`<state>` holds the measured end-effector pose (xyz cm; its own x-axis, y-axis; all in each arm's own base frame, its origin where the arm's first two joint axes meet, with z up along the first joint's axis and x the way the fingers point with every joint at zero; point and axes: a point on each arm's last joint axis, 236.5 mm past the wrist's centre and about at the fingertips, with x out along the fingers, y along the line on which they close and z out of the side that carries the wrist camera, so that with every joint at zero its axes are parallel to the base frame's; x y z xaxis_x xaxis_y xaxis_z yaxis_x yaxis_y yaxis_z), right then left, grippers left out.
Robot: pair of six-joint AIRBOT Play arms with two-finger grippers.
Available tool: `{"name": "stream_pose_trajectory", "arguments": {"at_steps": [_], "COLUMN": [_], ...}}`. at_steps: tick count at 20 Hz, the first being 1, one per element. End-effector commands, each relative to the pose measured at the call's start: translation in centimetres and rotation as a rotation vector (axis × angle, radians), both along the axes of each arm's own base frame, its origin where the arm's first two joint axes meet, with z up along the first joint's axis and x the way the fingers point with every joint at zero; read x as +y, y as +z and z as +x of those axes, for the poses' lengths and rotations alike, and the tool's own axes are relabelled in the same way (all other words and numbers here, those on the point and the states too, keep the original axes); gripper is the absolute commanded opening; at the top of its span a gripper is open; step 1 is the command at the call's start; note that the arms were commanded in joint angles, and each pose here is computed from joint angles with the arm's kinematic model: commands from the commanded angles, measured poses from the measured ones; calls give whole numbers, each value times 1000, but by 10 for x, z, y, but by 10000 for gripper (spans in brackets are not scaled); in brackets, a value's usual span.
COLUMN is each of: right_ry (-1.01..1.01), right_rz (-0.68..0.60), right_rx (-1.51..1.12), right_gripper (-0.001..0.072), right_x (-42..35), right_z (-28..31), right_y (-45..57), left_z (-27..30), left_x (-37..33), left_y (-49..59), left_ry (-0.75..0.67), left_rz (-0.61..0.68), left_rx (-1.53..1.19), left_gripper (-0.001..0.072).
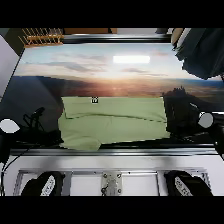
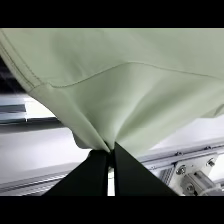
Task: Fold the clothes and pants, and hang the long-sleeved shirts on hangers.
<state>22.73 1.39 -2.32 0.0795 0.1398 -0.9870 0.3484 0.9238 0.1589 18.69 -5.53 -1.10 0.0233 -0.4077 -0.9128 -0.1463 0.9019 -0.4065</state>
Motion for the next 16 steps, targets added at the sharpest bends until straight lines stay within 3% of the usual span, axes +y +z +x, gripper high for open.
{"name": "stream_pose_trajectory", "arguments": {"at_steps": [1, 9, 16], "right_ry": [38, 64, 49], "right_rz": [-7, -10, -9], "right_rx": [31, 20, -35], "right_gripper": [8, 8, 8], "right_x": [-4, -12, -17], "right_z": [20, 119, 185], "right_y": [12, 12, -14], "left_z": [16, 148, 215], "left_x": [-3, 20, 27], "left_y": [7, 17, -12], "left_ry": [-37, -20, -24], "left_rz": [4, 26, 8], "left_rx": [9, -81, -46], "left_gripper": [8, 8, 9]}}
